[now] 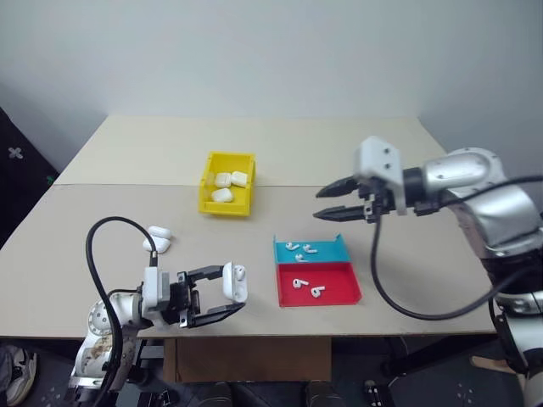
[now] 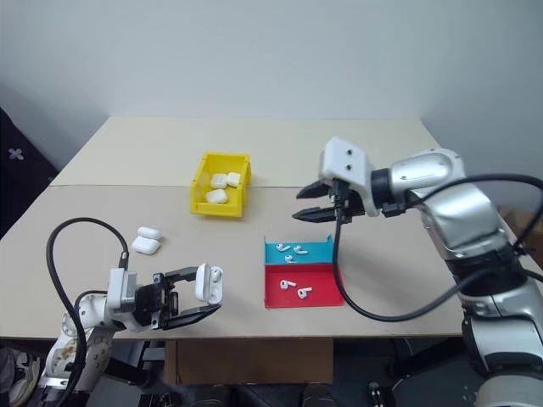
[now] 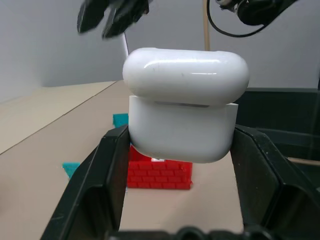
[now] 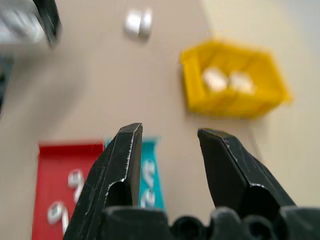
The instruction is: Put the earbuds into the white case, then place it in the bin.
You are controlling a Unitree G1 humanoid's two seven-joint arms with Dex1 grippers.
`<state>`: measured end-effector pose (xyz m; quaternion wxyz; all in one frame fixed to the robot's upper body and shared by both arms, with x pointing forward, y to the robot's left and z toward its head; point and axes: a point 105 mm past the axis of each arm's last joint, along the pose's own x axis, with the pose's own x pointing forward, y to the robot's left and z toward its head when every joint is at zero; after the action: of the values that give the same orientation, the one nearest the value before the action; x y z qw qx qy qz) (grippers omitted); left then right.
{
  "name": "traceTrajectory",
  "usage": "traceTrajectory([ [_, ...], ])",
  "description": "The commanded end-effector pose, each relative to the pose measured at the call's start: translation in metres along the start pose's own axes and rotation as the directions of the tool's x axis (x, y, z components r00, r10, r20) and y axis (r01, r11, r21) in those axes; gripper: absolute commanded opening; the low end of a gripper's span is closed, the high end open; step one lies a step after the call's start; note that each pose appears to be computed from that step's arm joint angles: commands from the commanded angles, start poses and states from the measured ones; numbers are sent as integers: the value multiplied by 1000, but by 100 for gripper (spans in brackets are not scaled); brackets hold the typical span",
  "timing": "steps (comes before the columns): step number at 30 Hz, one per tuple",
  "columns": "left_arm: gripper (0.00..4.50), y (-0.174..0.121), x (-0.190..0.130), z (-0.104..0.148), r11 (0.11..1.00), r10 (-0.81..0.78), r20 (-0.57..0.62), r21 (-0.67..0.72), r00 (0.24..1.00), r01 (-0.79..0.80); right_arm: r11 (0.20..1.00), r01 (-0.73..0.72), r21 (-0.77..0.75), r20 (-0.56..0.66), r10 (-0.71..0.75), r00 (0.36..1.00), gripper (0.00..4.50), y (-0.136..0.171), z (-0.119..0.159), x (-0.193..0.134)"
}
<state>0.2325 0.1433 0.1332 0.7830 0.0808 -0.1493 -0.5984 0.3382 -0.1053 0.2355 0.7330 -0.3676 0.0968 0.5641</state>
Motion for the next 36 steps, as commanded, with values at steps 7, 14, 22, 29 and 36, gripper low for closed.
traceTrajectory([
  [7, 276, -9, 6, 12, 997, 49, 33, 64, 998, -51, 999, -46, -4, -271, 43, 962, 222, -13, -32, 45],
  [14, 276, -12, 8, 10, 996, 65, 37, 61, 997, -67, 998, -54, -32, -378, 38, 925, 222, -15, -52, 68],
  [22, 276, -16, 11, 10, 996, 67, 34, 57, 997, -69, 997, -73, -19, -404, 59, 913, 222, -11, -61, 76],
  [29, 276, -14, 12, 10, 996, 72, 36, 58, 997, -75, 996, -90, 3, -401, 83, 912, 222, -7, -61, 77],
  [36, 276, -11, 13, 10, 995, 74, 36, 64, 997, -76, 995, -96, 4, -414, 89, 906, 222, -5, -65, 79],
])
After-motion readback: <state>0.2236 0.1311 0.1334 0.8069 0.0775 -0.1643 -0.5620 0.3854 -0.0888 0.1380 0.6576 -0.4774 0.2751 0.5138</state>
